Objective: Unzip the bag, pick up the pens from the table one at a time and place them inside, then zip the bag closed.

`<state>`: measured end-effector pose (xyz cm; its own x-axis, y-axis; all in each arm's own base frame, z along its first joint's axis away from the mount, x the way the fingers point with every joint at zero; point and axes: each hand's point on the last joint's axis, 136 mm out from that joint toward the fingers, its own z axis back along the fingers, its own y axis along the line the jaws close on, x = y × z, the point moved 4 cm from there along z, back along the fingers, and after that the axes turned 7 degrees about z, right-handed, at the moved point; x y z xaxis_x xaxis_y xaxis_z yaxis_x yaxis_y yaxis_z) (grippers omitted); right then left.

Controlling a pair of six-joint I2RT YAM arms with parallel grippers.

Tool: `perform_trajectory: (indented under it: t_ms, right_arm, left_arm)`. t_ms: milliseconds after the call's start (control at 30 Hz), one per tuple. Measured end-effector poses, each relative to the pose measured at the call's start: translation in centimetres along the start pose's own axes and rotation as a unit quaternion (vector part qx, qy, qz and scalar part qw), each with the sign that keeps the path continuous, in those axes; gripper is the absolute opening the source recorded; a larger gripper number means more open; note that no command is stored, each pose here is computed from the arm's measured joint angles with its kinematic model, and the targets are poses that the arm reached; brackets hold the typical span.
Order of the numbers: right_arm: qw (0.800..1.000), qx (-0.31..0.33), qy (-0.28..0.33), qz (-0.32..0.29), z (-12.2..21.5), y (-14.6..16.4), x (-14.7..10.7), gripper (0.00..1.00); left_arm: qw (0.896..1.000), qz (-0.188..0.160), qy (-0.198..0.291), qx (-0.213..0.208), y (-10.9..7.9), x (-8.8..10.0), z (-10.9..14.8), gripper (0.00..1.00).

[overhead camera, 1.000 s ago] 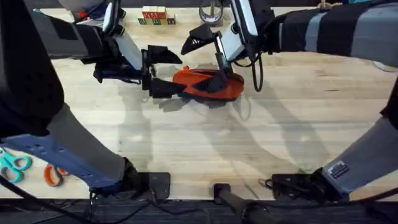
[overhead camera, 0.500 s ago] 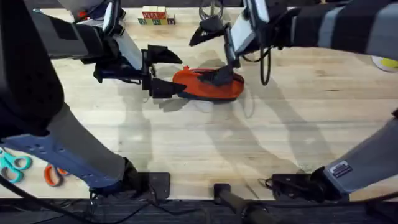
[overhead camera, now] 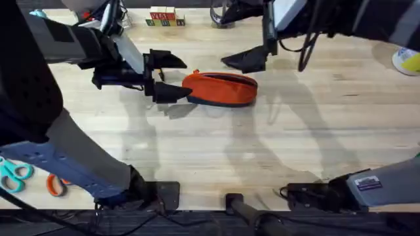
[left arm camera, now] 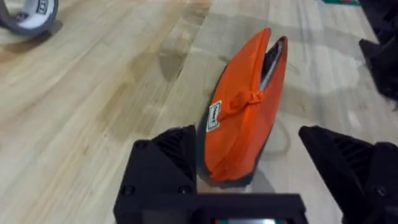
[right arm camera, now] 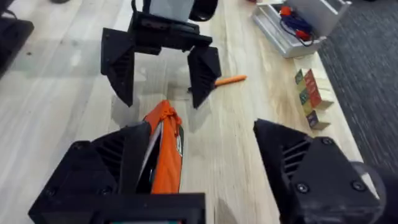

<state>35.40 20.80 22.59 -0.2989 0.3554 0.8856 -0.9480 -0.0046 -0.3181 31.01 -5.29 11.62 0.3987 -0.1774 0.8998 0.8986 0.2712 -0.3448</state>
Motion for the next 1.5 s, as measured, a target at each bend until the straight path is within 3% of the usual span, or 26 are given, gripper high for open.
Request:
perform_trajectory:
  t_ms: [133, 333, 767, 1067, 1267, 1500]
  right_arm:
    - [1.0, -0.014, 0.004, -0.008, 1.8, 0.0, 1.0, 0.996]
    - [0.999, -0.026, 0.016, -0.037, 4.3, 0.7, 2.1, 0.996]
    - [0.988, -0.024, 0.075, -0.132, 7.2, 3.9, 2.2, 0.996]
    - [0.975, -0.022, 0.136, -0.175, 8.7, 6.7, 2.8, 0.995]
    - [0.966, -0.021, 0.172, -0.194, 9.7, 8.4, 3.0, 0.995]
    - [0.958, -0.018, 0.197, -0.209, 10.2, 9.4, 2.9, 0.996]
  left_arm:
    - [1.0, 0.021, -0.002, 0.005, 0.0, 0.5, 0.8, 0.995]
    - [0.999, 0.011, 0.029, 0.019, -0.3, 2.3, 2.0, 0.996]
    - [0.989, -0.028, 0.125, 0.07, -4.7, 7.1, 4.7, 0.995]
    - [0.977, -0.011, 0.156, 0.148, -8.2, 9.4, 6.3, 0.996]
    - [0.965, 0.018, 0.165, 0.201, -10.1, 10.2, 7.3, 0.996]
    - [0.959, 0.041, 0.162, 0.23, -11.4, 10.6, 7.7, 0.995]
